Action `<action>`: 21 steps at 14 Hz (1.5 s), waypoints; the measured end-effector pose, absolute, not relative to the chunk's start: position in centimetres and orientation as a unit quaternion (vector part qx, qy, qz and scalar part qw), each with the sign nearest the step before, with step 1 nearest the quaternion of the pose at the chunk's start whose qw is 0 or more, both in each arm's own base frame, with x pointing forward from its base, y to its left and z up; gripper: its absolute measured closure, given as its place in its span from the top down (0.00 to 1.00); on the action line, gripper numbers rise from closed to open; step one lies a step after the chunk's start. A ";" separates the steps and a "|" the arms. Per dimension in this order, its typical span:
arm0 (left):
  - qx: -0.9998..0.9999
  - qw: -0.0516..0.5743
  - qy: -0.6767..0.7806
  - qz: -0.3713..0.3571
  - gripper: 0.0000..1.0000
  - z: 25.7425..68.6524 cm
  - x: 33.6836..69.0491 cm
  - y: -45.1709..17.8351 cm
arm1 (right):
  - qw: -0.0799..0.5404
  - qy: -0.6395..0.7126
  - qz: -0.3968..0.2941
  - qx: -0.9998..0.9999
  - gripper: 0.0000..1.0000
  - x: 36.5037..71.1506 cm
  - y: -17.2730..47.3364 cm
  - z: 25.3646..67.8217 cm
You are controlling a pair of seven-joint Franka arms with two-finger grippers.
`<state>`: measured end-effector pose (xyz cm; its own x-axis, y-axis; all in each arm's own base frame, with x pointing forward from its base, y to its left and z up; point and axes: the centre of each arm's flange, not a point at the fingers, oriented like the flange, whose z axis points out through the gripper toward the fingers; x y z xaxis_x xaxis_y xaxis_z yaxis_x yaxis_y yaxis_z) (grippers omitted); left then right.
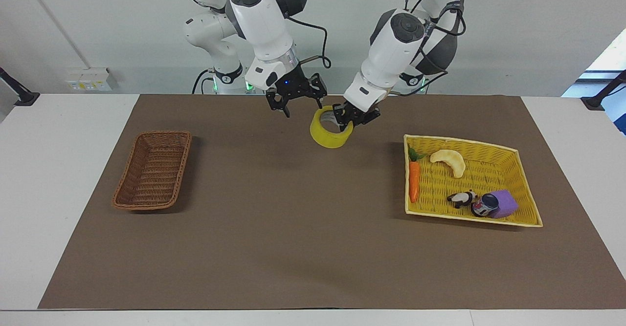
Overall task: Move tape to another basket
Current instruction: 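Carry the tape toward the center while the right gripper reaches toward it, then grasp the tape roll rim with the right gripper beside the left gripper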
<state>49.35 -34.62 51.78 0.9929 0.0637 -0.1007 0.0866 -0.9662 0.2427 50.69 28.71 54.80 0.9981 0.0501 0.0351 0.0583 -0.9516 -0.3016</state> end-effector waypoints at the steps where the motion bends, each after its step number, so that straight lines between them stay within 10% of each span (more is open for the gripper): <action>1: 0.990 0.126 0.035 -0.046 0.22 52.2 48.9 -34.8 | 0.156 -0.025 -0.022 -0.987 1.00 50.9 28.7 54.7; 21: 0.985 0.165 0.059 -0.010 0.22 55.3 48.1 -36.4 | 0.171 -0.043 -0.038 -0.984 1.00 51.5 26.6 54.7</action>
<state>48.11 -36.38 55.35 0.9928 0.1133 -0.0396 0.1200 -0.9388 0.3228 51.51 26.59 54.71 0.9934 0.0712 0.0895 0.0972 -0.9380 -0.3328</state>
